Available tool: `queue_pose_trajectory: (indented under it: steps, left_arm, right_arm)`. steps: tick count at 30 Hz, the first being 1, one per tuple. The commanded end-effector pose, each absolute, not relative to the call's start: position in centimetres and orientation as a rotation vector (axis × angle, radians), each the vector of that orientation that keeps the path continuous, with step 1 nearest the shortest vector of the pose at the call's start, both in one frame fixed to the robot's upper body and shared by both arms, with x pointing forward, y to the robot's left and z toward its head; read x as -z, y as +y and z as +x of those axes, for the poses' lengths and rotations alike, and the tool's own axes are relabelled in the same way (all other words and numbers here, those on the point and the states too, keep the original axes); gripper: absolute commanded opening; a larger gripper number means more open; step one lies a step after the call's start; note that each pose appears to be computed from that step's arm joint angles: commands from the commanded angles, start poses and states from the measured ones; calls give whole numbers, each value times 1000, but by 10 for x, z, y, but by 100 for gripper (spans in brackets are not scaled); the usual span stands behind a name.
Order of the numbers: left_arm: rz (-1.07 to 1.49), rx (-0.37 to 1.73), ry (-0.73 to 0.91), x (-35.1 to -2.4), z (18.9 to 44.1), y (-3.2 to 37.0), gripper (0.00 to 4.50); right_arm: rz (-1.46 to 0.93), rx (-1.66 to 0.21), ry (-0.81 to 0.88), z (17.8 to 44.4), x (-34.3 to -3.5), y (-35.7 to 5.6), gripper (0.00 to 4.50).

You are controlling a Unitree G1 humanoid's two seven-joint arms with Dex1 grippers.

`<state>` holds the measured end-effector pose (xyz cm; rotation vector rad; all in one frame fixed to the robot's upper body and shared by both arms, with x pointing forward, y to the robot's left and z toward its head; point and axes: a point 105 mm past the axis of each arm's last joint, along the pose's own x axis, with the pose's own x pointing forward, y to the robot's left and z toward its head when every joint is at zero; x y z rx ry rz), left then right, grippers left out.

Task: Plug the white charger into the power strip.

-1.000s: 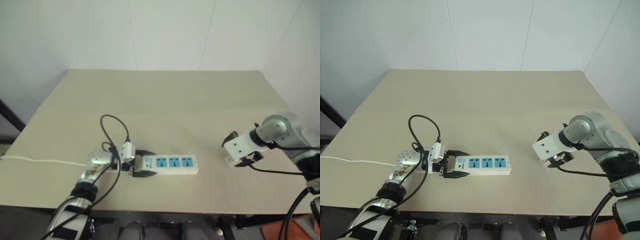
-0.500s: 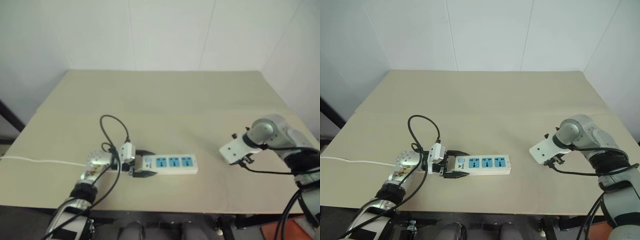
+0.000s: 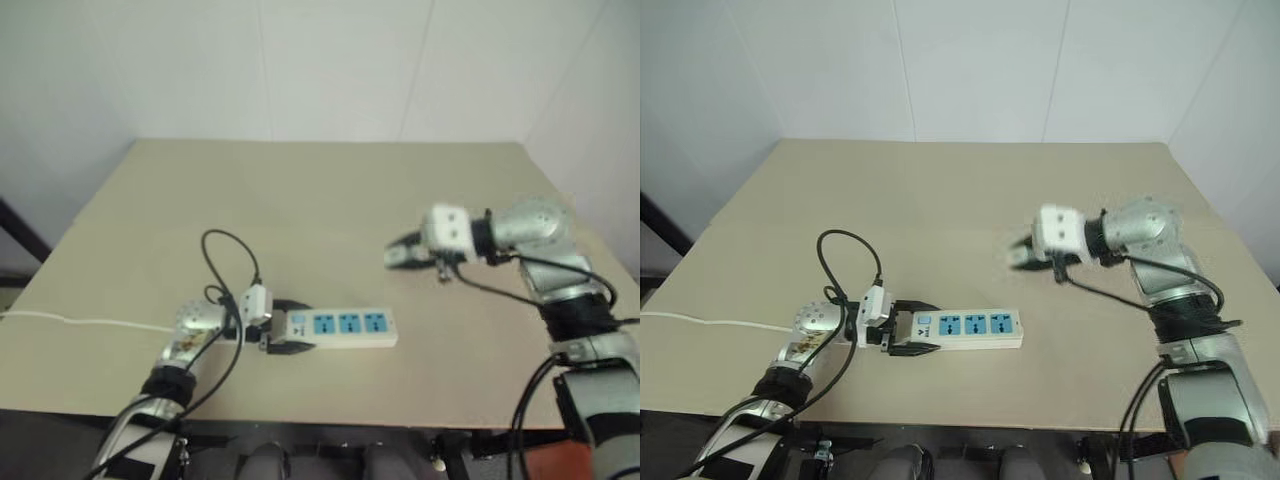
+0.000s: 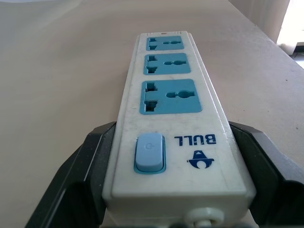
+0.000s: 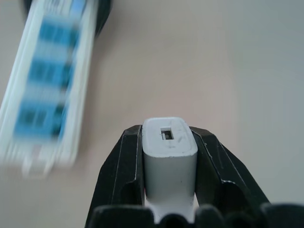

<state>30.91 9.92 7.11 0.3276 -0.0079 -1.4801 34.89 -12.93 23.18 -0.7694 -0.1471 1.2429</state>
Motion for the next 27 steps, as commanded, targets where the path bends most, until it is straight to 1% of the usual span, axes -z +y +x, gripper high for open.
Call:
queue_pose_trajectory:
  steps: [1, 2, 4, 8, 11, 20, 27]
  left_arm:
    - [339, 1493, 113, -44, 303, 97, 329]
    - [339, 1496, 112, -45, 303, 96, 329]
    - [339, 1499, 111, -45, 303, 96, 329]
    - [336, 1515, 107, -46, 302, 95, 329]
    - [336, 1553, 110, -48, 300, 94, 329]
    - [324, 1596, 103, -50, 298, 88, 329]
    - [317, 1615, 117, -48, 296, 88, 329]
  right_arm:
    - [-315, -1163, -335, 343, -256, -120, 112]
    - [-224, -1169, -334, 340, -250, -115, 112]
    - [-132, -1179, -323, 335, -242, -109, 112]
    - [-12, -1243, -257, 320, -203, -90, 112]
    - [1, -1302, -211, 311, -184, -78, 112]
    - [-1, -1369, -157, 300, -161, -60, 112]
    - [-35, -1333, -171, 307, -146, -49, 112]
